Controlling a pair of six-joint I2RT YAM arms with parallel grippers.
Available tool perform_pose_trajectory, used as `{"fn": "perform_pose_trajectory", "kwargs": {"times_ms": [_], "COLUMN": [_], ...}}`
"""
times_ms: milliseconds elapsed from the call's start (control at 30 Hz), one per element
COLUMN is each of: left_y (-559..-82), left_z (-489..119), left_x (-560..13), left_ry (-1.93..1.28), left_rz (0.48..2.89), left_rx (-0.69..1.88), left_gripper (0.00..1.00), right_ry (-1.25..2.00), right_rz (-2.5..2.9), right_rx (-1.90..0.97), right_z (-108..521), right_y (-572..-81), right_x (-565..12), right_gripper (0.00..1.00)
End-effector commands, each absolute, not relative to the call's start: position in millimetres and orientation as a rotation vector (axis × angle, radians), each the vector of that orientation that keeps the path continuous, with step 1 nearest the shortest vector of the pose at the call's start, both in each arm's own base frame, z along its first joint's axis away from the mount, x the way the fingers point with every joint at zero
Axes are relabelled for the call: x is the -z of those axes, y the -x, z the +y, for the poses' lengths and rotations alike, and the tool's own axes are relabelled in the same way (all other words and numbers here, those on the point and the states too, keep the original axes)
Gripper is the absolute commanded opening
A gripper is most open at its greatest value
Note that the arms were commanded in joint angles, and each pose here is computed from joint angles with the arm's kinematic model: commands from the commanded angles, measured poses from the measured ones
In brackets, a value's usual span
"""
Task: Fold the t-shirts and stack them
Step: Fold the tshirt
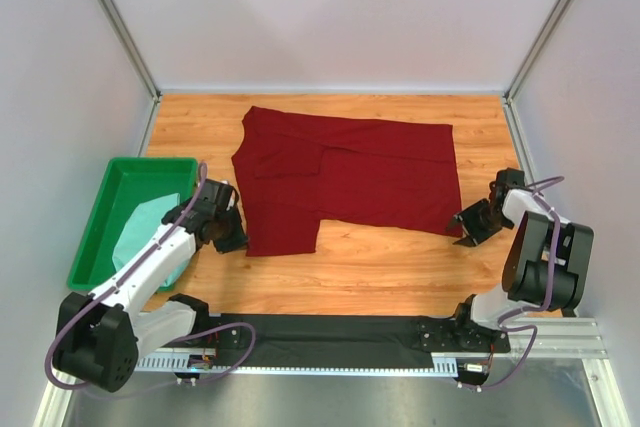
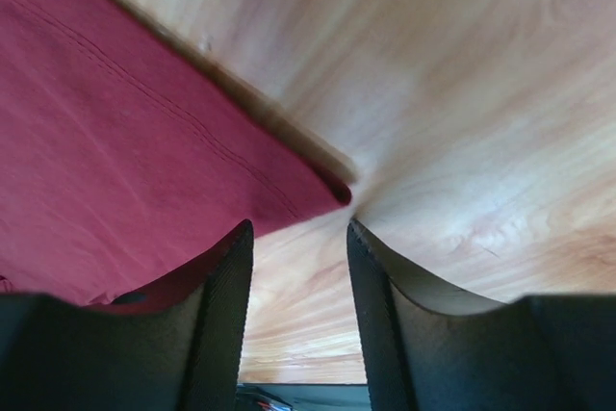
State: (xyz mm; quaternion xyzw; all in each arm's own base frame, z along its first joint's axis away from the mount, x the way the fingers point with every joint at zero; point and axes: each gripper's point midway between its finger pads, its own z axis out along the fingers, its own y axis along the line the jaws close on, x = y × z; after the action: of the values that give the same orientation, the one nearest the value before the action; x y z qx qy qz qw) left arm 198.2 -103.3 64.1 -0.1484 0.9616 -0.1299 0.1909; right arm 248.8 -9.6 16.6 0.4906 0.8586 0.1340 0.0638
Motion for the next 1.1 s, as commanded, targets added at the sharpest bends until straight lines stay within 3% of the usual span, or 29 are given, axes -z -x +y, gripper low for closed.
{"fn": "perform_pose_trajectory", "kwargs": {"times_ms": [0,167,267,400,833,1067], "left_y": [-190,-191,-192,-189,-157,-209], "left_z": [-106,-112,-115,-113,-108,-108], "left_x": [-62,-67,-74,-79,-85,-114], "left_ry": [0.359,0.349,0.330,0.332,0.526,0.413], "left_rz": [2.736,2.725,2.710,2.707,2.803,2.712], "left_rx": [0.383,0.431,0.464,0.457,0.447,0.361], "left_gripper": [0.00,0.00,0.00,0.00,0.00,0.00], "right_ry": [-1.479,-1.502,-1.519,-1.510,-1.295,-1.168], "right_rz": [2.544,2.559,2.574,2.617,2.731,2.686], "right_rx": [-0.350,-0.325,-0.300,-0.279,-0.159,-0.162], "right_z": [-24,-29,-30,-30,-25,-40], "right_y": [-268,-272,-269,-265,-211,-250], "right_x": [-10,-5,0,7,-25,-56], "right_gripper": [0.45,0.41,0.31,0.00,0.00,0.00]}}
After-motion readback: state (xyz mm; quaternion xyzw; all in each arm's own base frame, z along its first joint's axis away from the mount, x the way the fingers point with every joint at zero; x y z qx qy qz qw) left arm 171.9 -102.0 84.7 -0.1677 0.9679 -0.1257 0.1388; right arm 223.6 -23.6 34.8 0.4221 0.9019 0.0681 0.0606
